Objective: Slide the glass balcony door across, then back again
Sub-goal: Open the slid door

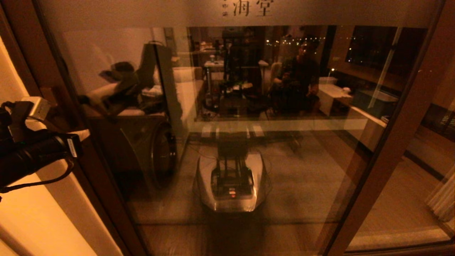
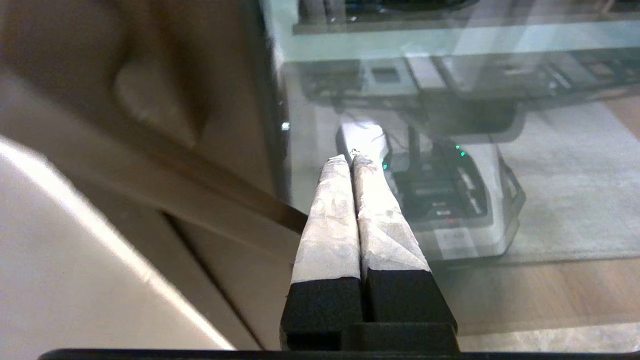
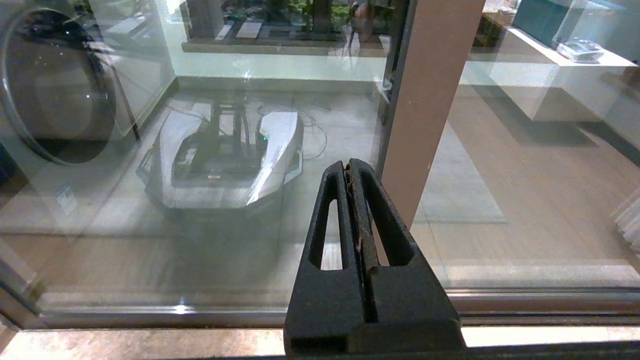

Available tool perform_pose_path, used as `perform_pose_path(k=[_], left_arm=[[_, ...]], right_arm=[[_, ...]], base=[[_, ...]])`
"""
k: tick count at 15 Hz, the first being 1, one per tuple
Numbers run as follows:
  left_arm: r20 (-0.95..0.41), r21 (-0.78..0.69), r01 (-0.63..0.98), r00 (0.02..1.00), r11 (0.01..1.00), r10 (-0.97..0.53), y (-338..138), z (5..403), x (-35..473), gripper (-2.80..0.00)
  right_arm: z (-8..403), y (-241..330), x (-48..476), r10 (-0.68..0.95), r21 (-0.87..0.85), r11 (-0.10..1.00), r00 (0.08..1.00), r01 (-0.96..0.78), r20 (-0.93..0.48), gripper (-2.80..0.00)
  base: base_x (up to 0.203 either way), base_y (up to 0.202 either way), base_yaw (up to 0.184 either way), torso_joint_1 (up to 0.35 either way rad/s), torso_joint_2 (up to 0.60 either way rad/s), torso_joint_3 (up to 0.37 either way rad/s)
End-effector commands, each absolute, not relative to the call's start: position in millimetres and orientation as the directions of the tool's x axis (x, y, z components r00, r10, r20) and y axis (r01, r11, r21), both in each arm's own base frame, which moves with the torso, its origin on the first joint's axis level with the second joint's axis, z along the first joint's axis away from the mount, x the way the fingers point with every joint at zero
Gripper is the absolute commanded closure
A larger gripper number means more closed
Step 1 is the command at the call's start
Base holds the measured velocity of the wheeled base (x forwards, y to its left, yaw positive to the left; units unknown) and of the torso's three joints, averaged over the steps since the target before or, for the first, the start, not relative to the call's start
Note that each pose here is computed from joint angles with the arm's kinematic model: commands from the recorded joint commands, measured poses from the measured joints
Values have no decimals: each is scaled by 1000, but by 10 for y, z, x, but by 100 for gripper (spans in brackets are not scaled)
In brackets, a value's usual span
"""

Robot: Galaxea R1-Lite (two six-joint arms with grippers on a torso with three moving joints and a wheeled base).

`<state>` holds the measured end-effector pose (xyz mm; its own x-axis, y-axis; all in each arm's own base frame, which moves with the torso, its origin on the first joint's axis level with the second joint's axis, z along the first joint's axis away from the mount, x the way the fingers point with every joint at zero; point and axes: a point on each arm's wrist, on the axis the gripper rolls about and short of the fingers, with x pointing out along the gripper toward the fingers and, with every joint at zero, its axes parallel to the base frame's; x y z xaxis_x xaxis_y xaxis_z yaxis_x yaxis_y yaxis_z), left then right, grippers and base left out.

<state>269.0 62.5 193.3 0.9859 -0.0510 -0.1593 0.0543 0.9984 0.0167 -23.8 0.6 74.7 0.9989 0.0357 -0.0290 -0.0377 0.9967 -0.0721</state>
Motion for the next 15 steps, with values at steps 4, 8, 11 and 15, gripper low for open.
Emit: perform_pose_path(k=[4, 8, 11, 15], left_arm=[[-178, 13, -8, 984, 1000, 10, 814, 1866, 2693, 0], [-193, 10, -27, 981, 1000, 28, 878, 1819, 2709, 0], [-201, 31, -47, 978, 998, 52, 956, 1794, 2713, 0], [-188, 39, -72, 979, 997, 78, 1037, 1829, 2709, 0]], right_arm=[[747, 6, -237, 37, -73, 997, 999, -39, -31, 0], [747, 6, -237, 37, -73, 997, 999, -39, -31, 0], [747, 6, -237, 37, -73, 997, 999, -39, -31, 0], [747, 6, -237, 37, -73, 997, 999, -39, -31, 0]], base=[[0, 0, 0, 0, 0, 0], [0, 0, 0, 0, 0, 0], [0, 0, 0, 0, 0, 0], [0, 0, 0, 0, 0, 0]])
